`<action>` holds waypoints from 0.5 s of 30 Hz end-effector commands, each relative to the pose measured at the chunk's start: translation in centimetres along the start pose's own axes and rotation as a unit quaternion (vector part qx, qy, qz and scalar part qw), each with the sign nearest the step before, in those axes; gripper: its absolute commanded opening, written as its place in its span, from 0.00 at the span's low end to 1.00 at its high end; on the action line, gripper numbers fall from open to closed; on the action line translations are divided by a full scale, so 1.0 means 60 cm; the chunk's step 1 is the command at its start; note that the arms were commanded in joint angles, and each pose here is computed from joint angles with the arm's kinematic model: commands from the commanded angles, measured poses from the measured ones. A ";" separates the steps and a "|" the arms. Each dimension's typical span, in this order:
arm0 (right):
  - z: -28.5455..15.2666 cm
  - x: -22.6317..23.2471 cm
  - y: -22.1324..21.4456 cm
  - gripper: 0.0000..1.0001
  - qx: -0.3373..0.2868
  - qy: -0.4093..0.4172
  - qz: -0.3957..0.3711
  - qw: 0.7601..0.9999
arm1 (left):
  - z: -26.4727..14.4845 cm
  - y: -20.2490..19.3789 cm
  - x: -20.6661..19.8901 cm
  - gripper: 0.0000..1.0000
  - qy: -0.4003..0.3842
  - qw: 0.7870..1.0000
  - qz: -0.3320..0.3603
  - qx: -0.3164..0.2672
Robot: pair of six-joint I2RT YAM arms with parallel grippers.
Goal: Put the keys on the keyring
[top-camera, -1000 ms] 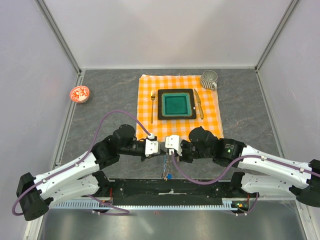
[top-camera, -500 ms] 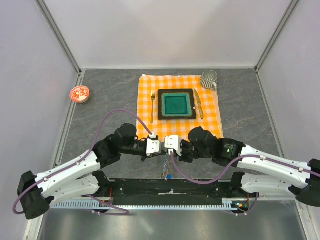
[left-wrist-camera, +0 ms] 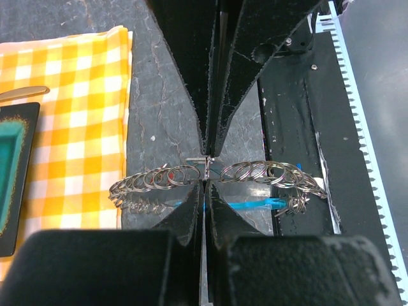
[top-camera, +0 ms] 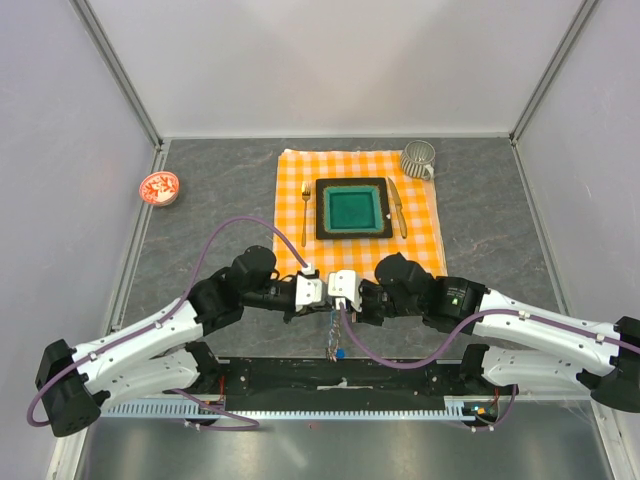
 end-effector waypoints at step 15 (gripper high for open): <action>-0.004 -0.017 0.024 0.00 -0.028 -0.032 -0.009 0.999 | -0.025 0.062 0.003 0.02 0.087 0.984 -0.087 -0.125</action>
Point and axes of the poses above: each gripper's point midway between its finger pads, its own z axis out along the fingers, its own x axis along the line the jaws close on, y = z × x, the point moved 7 cm from there along -z, back along the fingers, and after that the axes turned 13 degrees about -z, right-handed, at the moved point
